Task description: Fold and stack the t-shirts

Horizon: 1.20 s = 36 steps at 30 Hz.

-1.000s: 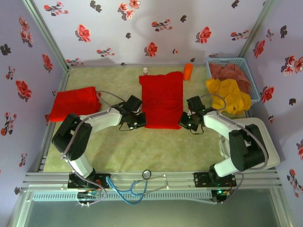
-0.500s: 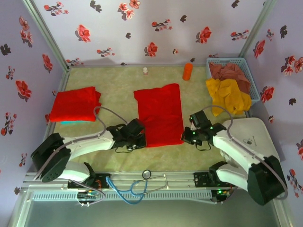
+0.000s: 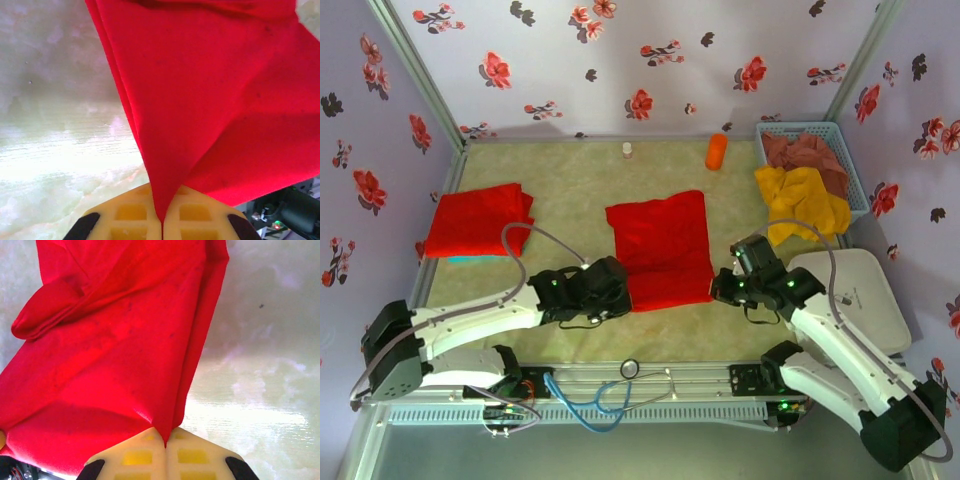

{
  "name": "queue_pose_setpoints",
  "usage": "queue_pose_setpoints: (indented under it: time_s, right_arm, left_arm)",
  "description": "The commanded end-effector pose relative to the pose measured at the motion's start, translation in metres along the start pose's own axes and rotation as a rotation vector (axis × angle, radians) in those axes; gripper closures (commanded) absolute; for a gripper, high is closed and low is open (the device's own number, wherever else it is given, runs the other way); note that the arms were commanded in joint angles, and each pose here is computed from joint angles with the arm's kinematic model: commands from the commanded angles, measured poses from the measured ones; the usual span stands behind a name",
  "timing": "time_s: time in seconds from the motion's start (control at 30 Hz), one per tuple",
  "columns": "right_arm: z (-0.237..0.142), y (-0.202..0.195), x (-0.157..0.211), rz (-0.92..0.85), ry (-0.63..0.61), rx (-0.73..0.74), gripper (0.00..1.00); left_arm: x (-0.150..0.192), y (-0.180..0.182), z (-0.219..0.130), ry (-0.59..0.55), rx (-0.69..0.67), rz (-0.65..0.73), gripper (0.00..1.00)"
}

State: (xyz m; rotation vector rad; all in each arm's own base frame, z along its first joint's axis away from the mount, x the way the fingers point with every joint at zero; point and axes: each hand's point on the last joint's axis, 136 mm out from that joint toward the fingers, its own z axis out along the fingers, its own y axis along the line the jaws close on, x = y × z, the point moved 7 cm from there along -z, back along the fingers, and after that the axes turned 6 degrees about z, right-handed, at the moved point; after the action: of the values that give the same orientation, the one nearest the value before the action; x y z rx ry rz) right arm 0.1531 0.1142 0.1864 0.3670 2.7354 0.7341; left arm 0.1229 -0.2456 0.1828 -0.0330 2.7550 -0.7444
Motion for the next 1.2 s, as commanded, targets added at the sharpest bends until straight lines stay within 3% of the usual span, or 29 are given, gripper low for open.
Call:
queue_pose_setpoints:
  time_s: [0.0, 0.47, 0.67, 1.17]
  right_arm:
    - [-0.011, 0.008, -0.012, 0.021, -0.054, 0.034, 1.00]
    - [-0.028, 0.032, -0.044, 0.056, -0.125, 0.000, 1.00]
    - [-0.029, 0.039, -0.064, 0.099, -0.146, -0.050, 1.00]
    - [-0.023, 0.058, -0.113, 0.087, -0.133, -0.065, 1.00]
  left_arm:
    - [-0.009, 0.010, -0.019, -0.034, -0.105, -0.002, 1.00]
    - [-0.055, -0.006, -0.039, -0.078, -0.078, -0.001, 1.00]
    - [-0.077, -0.012, -0.036, -0.081, -0.021, -0.009, 1.00]
    - [-0.135, -0.017, -0.026, -0.068, -0.024, 0.005, 1.00]
